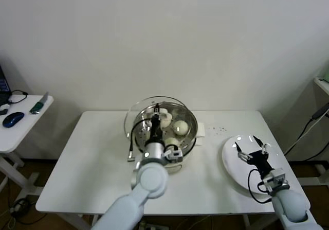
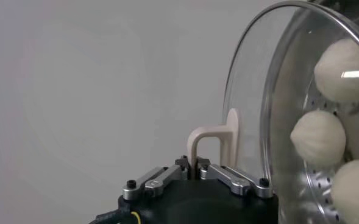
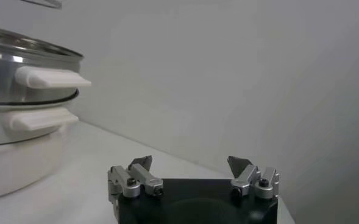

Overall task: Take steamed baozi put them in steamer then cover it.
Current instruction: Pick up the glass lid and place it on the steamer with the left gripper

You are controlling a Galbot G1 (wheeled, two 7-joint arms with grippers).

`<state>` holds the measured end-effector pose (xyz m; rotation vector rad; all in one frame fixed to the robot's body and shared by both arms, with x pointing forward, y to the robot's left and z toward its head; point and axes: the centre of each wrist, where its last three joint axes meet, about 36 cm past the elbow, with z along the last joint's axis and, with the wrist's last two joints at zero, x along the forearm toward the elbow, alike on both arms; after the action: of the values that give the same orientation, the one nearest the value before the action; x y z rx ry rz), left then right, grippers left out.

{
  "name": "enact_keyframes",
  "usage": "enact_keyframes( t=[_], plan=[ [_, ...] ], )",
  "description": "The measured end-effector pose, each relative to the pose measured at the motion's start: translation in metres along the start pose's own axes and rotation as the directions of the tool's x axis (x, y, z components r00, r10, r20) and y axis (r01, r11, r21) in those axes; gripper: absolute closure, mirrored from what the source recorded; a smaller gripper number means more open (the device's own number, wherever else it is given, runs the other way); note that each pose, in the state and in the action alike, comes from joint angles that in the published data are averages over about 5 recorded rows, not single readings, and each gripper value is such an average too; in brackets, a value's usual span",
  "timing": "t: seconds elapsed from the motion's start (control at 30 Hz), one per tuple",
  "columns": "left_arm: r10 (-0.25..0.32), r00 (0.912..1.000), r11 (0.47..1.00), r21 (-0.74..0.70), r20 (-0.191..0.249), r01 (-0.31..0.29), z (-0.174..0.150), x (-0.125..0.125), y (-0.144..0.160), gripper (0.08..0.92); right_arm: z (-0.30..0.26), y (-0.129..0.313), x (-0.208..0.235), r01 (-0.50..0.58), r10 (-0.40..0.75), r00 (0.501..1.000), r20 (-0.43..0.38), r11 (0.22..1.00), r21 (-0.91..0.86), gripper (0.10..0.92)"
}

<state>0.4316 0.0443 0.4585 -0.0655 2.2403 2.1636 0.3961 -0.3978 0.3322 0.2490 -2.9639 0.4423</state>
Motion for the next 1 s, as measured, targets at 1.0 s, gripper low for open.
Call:
enact_keyframes(
  t=[1.0],
  plan=[
    [0.064, 0.9975, 0.996, -0.062, 0.029, -0.063, -0.032, -0.024, -0.036, 0.845, 0.004, -0.008, 0.007, -0.006, 0.006, 1.000, -0.003, 1.000, 0.002, 0.200]
  ],
)
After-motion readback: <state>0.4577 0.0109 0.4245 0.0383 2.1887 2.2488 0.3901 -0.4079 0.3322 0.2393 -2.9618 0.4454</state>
